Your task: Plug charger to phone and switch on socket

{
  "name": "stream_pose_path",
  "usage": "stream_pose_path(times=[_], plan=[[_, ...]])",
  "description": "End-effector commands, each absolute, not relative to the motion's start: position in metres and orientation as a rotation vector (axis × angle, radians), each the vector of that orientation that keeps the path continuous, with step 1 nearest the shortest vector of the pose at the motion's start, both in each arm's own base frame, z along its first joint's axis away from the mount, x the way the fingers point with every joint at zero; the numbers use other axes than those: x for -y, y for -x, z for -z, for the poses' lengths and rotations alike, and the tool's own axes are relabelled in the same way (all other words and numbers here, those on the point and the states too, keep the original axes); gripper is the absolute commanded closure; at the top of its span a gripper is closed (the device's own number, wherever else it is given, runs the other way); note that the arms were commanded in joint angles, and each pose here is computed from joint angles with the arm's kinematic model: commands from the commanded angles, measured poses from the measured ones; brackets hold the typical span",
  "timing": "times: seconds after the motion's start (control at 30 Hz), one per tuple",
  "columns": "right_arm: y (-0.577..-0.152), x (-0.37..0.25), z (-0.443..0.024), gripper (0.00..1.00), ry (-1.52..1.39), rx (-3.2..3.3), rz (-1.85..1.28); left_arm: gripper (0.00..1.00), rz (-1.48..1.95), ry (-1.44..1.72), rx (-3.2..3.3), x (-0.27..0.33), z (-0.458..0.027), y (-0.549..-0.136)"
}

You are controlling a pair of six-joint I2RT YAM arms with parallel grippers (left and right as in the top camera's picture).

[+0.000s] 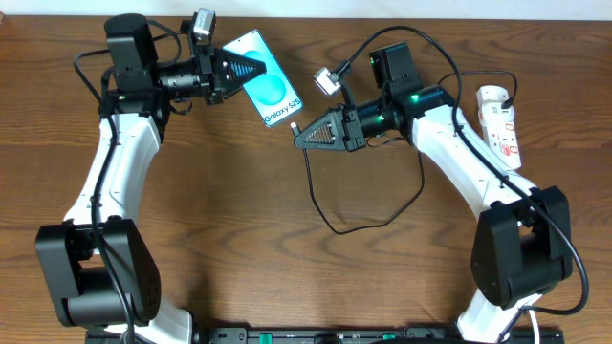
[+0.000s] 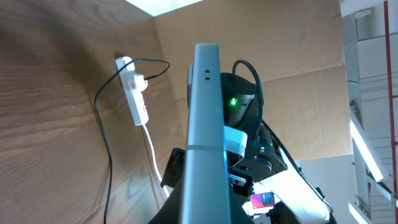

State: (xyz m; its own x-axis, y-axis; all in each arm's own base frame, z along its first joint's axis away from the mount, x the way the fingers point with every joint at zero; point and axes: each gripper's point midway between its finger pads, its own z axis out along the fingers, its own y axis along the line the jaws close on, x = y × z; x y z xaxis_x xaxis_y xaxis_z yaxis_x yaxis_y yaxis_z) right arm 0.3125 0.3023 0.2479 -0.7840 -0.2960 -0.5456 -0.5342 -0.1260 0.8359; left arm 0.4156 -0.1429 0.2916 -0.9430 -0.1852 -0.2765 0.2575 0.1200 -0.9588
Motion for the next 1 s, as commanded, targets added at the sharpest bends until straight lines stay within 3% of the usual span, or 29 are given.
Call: stream_pose_path(times=[0.0, 0.97], plan=[[-0.3139, -0.3018, -0.2509, 0.98, 0.932, -1.957, -2.033, 0.93, 1.906, -0.148, -2.055, 0.1483, -0.3026, -0.4074], [-0.3166, -0.3028, -0.2474, 0.98, 0.9, -2.004, -2.017, 0.93, 1.881, -0.224, -2.031, 0.1552, -0.3035, -0.4053]])
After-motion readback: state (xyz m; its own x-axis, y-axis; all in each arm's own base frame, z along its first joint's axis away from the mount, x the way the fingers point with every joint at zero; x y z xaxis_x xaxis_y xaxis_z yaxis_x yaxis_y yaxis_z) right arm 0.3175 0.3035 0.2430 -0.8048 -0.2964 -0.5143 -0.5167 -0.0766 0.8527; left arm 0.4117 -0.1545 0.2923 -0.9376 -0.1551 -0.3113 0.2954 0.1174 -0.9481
